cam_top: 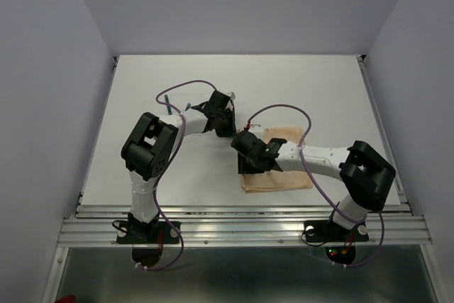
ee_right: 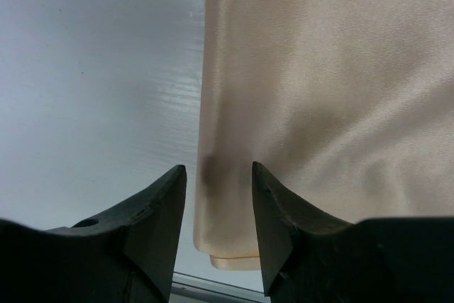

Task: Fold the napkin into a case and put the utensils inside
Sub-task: Smooth out the lower triangle-folded napkin at the center of the board.

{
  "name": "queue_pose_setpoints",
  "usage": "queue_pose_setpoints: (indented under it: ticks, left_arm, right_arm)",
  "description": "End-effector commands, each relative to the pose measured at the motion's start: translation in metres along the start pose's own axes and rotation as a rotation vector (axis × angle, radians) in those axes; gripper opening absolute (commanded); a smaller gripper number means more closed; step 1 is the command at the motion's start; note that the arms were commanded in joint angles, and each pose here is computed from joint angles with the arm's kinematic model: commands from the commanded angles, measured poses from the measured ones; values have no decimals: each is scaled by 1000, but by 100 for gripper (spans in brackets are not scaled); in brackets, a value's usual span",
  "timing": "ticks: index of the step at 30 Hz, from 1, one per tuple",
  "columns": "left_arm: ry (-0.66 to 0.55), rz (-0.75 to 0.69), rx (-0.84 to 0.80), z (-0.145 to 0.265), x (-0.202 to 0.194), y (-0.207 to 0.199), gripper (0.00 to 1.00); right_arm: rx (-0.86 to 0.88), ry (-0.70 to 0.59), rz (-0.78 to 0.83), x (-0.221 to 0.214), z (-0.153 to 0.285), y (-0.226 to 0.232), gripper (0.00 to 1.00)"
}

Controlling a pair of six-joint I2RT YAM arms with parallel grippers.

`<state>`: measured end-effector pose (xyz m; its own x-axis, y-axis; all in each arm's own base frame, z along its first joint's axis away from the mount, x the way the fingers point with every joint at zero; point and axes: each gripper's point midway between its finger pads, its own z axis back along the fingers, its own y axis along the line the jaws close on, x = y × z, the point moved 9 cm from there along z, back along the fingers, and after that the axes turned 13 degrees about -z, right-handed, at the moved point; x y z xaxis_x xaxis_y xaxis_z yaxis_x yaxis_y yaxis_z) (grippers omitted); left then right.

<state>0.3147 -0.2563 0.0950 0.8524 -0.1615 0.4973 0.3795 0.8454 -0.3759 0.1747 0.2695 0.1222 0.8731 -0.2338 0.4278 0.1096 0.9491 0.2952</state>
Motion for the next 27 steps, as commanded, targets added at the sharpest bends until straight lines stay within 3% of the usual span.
queue_pose_setpoints:
  ticks: [1,4,10,15,27]
  left_arm:
    - [-35,-7,-17,3,9,-3,0]
    - [-34,-7,-19,2,8,-3,0]
    - [-34,-12,-20,2,8,-3,0]
    - [-31,-9,-20,1,7,-1,0]
    - [-20,3,-26,-5,1,5,0]
  right_arm:
    - [30,-37,-21,7,2,19,46]
    - [7,-37,-9,3,-3,19,39]
    - [-9,-42,-3,-4,-4,18,13]
    - [-15,-46,3,-6,-3,18,1]
    - [-26,-66,0,-11,6,17,1]
